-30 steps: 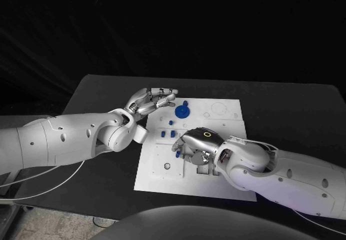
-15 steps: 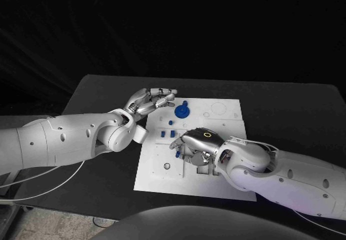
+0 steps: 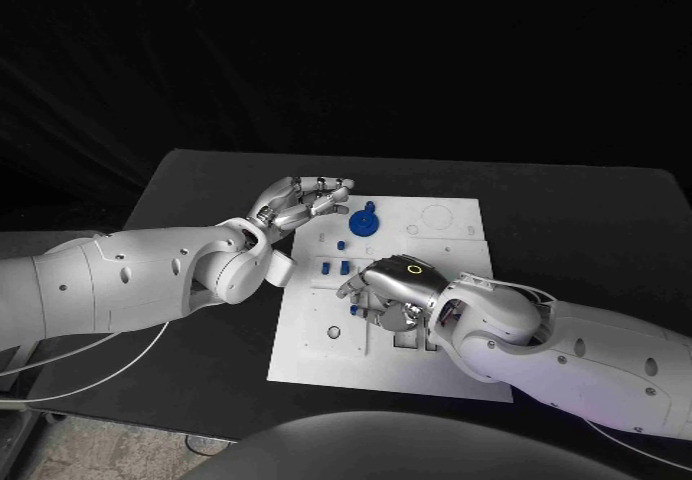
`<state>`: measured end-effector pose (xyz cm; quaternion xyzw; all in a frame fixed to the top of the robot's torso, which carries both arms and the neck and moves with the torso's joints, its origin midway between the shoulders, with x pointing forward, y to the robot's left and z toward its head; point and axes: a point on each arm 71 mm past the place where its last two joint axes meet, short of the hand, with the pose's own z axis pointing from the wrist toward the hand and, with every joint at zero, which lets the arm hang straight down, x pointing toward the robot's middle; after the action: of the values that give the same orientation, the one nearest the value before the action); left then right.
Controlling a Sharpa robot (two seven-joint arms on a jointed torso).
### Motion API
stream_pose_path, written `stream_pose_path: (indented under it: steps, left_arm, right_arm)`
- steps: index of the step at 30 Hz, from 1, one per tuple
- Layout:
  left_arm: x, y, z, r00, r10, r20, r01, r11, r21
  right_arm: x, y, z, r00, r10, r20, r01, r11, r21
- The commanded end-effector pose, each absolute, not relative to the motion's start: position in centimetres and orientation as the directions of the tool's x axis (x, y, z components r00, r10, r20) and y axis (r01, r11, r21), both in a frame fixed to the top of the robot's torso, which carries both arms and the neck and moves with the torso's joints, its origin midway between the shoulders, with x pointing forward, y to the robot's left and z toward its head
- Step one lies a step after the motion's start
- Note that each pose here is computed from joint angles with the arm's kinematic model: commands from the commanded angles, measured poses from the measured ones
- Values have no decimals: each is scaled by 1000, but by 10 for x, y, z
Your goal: Assemble the parts on the task board
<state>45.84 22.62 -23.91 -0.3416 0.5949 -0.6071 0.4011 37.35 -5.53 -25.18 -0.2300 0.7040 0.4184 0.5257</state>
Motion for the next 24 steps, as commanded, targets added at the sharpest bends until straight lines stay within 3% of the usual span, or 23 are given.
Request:
stream_pose_path:
  steps: [1,8,16,24]
  left_arm:
    - [458,224,-239,-460,-887,-49,80,14,-997]
    - [458,224,-239,-457,-888,-50,81,14,-997]
    - [458,227,-239,-450,-891,-53,83,17,-996]
    - [457,229,-239,-446,-893,-55,83,19,-996]
  right_arm:
    - [373,-58,-250,-329,139,-934,-766,539,350]
    - [378,-76,-242,-312,165,-936,-743,571,349]
    - [397,-119,-211,-271,166,-948,-683,661,311]
    - [411,-149,-209,-261,116,-958,-622,739,259]
